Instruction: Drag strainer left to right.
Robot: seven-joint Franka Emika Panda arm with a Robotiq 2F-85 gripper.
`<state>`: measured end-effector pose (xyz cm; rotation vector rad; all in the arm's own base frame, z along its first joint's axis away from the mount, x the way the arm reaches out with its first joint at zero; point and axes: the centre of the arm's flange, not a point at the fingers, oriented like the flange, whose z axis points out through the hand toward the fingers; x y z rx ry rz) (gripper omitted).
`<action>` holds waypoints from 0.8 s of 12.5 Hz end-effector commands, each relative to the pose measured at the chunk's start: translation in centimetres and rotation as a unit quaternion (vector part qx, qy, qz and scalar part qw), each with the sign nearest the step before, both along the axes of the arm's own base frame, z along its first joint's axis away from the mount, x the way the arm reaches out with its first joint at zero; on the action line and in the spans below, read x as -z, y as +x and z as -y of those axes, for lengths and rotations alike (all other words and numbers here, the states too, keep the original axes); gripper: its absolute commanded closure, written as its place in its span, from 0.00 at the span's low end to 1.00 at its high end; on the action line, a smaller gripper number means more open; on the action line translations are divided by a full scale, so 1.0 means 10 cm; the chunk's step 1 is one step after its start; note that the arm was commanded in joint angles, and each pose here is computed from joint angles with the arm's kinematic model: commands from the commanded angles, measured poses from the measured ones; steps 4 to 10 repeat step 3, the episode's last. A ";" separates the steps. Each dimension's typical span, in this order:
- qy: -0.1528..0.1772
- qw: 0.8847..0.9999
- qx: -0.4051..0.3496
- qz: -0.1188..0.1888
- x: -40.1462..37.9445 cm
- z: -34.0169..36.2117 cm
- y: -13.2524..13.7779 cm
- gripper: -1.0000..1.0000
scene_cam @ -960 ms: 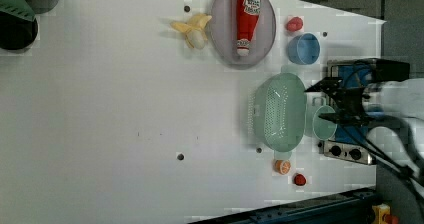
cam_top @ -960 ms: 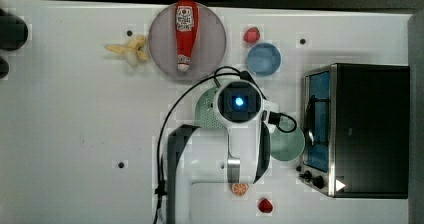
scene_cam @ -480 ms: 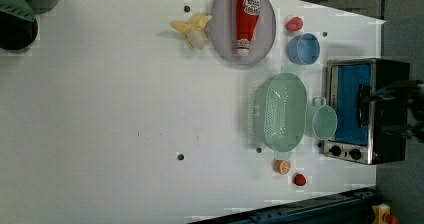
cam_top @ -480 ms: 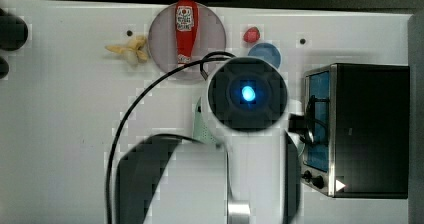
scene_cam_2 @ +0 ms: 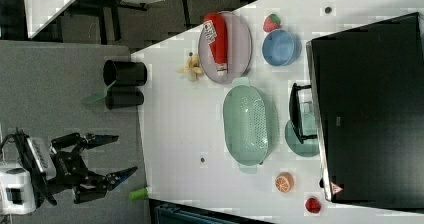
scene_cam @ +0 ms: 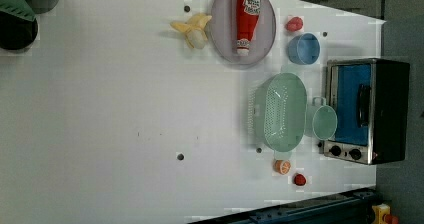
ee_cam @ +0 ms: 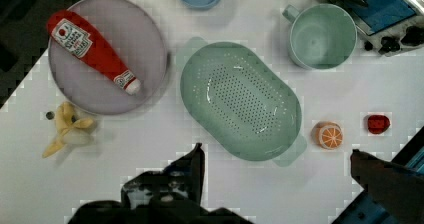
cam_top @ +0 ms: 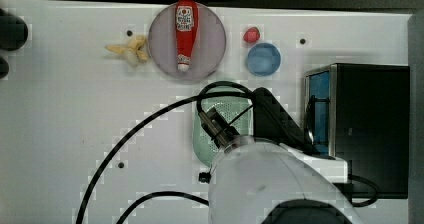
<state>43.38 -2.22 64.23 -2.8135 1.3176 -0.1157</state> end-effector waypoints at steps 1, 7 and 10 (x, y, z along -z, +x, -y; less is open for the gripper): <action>0.000 0.997 -0.032 -0.067 0.49 0.03 0.16 0.00; -0.001 0.997 -0.032 -0.068 0.50 0.03 0.16 0.00; -0.001 0.997 -0.032 -0.068 0.50 0.03 0.16 0.00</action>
